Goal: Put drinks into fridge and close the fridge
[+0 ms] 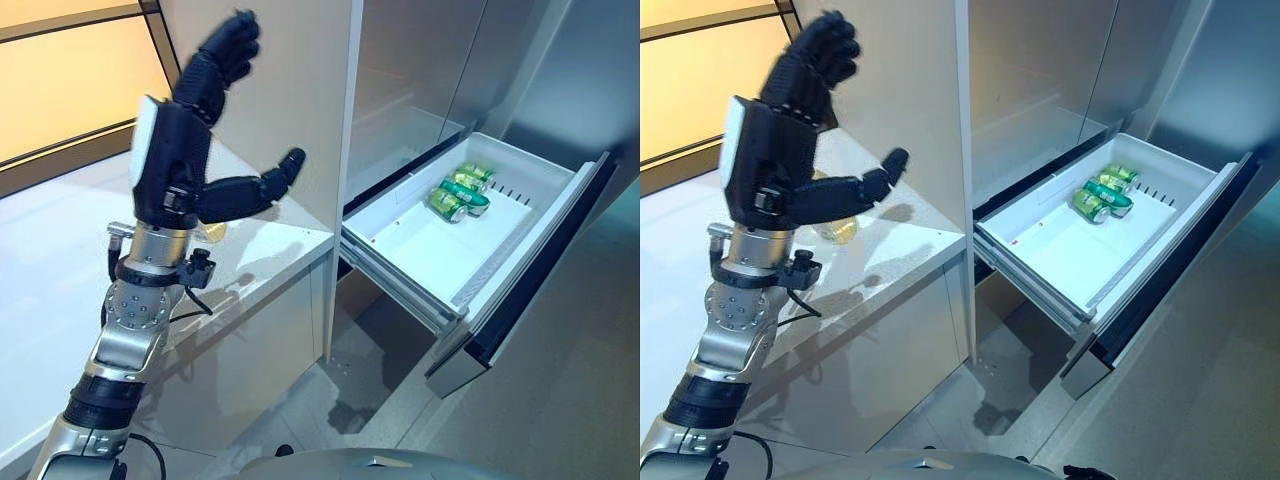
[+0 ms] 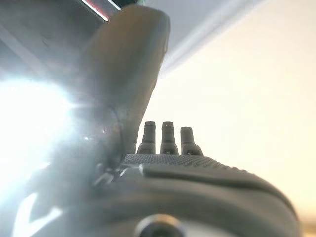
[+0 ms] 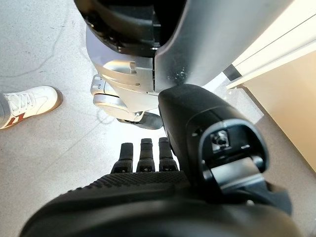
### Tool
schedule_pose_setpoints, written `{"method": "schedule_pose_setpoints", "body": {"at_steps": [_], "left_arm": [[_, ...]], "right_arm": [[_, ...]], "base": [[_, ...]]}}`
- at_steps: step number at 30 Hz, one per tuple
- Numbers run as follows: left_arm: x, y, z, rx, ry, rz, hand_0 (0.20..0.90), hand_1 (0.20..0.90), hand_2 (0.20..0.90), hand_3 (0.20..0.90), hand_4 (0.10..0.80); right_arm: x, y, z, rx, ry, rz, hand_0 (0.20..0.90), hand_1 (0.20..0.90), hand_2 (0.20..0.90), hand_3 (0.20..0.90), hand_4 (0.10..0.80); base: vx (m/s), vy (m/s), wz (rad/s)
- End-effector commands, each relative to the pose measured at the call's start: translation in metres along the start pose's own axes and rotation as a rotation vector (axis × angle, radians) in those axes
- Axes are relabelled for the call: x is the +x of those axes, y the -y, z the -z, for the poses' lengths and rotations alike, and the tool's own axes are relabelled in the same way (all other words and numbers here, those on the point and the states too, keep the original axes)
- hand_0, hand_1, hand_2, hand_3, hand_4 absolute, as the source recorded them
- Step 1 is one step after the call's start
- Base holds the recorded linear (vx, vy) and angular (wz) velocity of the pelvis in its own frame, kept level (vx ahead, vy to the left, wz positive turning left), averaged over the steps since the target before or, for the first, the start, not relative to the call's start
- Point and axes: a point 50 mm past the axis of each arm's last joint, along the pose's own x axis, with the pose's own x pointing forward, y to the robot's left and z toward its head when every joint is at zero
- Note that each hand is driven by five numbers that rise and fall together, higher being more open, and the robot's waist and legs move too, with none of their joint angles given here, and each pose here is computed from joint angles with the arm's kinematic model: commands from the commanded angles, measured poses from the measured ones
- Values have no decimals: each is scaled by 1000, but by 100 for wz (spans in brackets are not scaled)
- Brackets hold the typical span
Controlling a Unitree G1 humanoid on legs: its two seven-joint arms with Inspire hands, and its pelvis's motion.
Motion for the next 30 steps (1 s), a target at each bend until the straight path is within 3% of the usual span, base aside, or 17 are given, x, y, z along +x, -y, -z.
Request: {"method": "schedule_pose_setpoints", "body": {"at_steps": [1,8,30], "left_arm": [[17,-27,-11,140,116,-212,900,900,900,900,800],[3,-40,11,240,-57,-327,900,900,900,900,800],[-14,-37,51,74,-400,-369,900,900,900,900,800]], "right_arm": [[5,-31,-17,37,59,-109,900,900,900,900,800],[6,-31,-19,45,53,-105,900,900,900,900,800],[5,-28,-26,40,40,-98,900,900,900,900,800]], "base": [[0,0,0],[9,1,2],[0,0,0]]}}
